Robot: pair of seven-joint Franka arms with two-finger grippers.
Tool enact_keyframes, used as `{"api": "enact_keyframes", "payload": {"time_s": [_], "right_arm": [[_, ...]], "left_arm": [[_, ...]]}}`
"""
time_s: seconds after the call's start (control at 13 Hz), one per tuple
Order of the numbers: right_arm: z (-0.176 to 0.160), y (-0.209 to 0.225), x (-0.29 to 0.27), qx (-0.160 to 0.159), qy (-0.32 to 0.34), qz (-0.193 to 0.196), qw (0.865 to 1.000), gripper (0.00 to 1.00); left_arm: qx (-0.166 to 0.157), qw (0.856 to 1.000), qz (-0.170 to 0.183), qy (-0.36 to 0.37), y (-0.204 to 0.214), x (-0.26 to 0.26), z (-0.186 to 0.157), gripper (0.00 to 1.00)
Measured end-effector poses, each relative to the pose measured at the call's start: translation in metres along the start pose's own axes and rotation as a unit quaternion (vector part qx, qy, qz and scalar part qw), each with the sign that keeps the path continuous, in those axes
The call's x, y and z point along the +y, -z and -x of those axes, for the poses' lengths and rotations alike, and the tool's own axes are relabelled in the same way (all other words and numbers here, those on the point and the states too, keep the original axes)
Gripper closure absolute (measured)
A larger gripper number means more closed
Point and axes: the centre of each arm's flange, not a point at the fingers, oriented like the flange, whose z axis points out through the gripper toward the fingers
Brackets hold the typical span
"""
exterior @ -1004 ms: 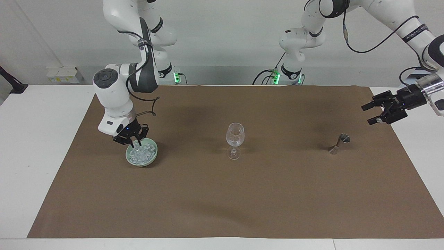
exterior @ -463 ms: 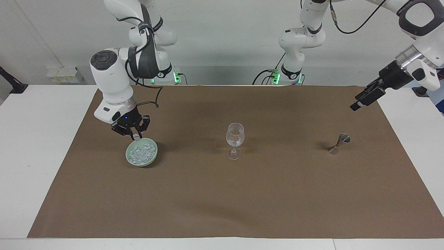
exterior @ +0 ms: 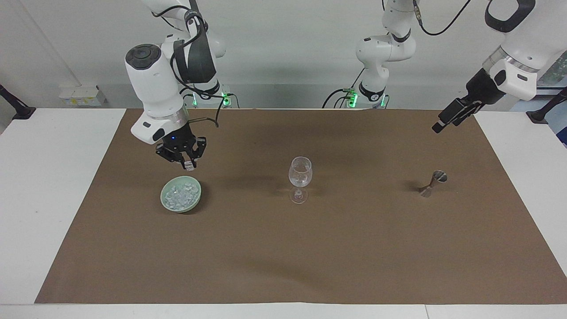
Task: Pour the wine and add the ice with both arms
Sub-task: 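Carry the ice tin with the right gripper over the clear cup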
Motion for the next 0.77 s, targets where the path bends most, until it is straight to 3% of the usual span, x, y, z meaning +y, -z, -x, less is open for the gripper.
{"api": "enact_keyframes", "payload": {"time_s": [0.39,0.77], "right_arm": [[0.003,0.023,-0.086,0.019,-0.042,-0.019,0.999,0.75],[0.006,0.031,-0.146,0.023,-0.073,-0.042,0.996,0.75]], "left_arm": [[0.021,0.993,-0.037,-0.106,0.019,-0.001,0.015,0.0],[0.029,0.988,-0.058,-0.141,0.043,0.01,0.03,0.0]]}}
